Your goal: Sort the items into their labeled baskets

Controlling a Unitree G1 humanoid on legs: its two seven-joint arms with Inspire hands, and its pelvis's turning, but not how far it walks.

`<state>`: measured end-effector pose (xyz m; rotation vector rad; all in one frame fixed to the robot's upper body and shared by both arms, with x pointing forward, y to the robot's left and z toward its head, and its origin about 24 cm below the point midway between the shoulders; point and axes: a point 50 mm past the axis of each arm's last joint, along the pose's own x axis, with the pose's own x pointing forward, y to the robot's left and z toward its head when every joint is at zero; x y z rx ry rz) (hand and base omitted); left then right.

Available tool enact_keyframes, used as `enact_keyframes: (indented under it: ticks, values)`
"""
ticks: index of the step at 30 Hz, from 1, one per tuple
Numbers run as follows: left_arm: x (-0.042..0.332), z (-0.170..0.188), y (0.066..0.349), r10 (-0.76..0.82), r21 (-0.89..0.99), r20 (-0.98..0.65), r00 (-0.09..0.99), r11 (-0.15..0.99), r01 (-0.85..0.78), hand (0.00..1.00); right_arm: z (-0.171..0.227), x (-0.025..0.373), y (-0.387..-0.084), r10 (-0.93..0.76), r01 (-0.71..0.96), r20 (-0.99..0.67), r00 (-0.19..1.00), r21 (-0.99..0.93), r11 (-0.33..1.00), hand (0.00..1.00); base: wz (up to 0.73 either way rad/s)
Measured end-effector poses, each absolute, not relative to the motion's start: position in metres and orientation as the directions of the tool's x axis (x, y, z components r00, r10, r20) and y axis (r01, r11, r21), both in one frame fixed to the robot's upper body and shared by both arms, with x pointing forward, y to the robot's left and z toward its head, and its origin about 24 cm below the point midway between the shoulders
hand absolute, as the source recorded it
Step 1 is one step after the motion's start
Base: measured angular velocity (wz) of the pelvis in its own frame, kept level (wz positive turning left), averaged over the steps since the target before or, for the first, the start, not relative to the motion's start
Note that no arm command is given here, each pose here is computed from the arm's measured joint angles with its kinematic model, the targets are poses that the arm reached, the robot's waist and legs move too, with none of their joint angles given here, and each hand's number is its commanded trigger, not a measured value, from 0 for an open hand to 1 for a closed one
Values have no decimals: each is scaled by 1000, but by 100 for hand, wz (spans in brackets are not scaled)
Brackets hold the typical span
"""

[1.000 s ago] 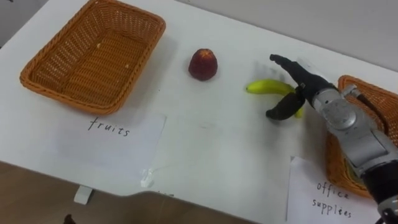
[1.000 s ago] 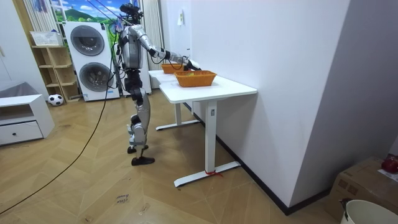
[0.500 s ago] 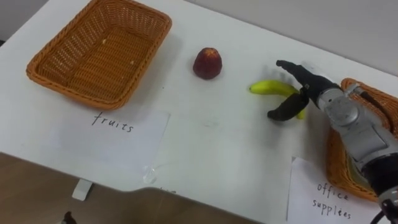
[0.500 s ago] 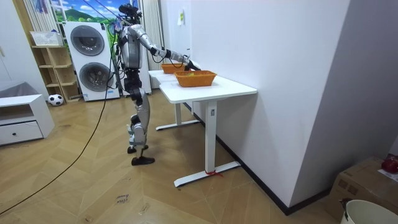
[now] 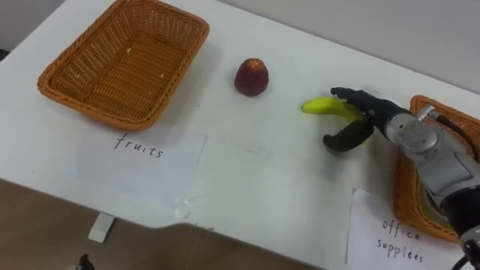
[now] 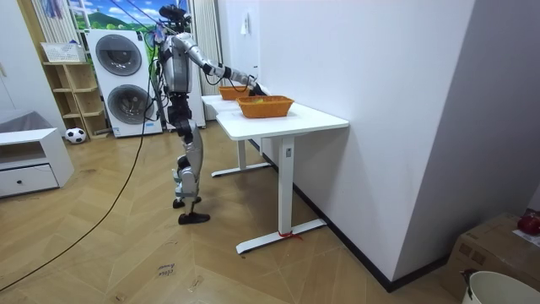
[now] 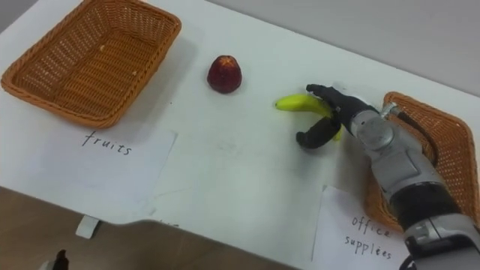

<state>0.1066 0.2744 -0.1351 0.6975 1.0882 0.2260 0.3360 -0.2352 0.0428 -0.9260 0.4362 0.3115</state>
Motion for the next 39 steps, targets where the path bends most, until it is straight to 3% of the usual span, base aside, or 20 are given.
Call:
enact_keyframes:
  ticks: [23, 26, 28, 39]
  values:
    - [94, -138, 282, 511, 620, -754, 412, 762, 189, 0, 33, 332, -243, 61, -492, -562, 825, -661, 567, 0, 2]
    - [94, -138, 281, 511, 620, -754, 414, 762, 188, 0, 32, 332, -244, 62, -496, -566, 822, -658, 567, 75, 0]
    - [95, -138, 281, 511, 620, -753, 415, 762, 188, 0, 32, 332, -244, 61, -495, -566, 822, -659, 567, 100, 0]
    - [98, -137, 281, 511, 623, -748, 423, 760, 184, 0, 35, 331, -250, 25, -464, -542, 840, -693, 553, 100, 0]
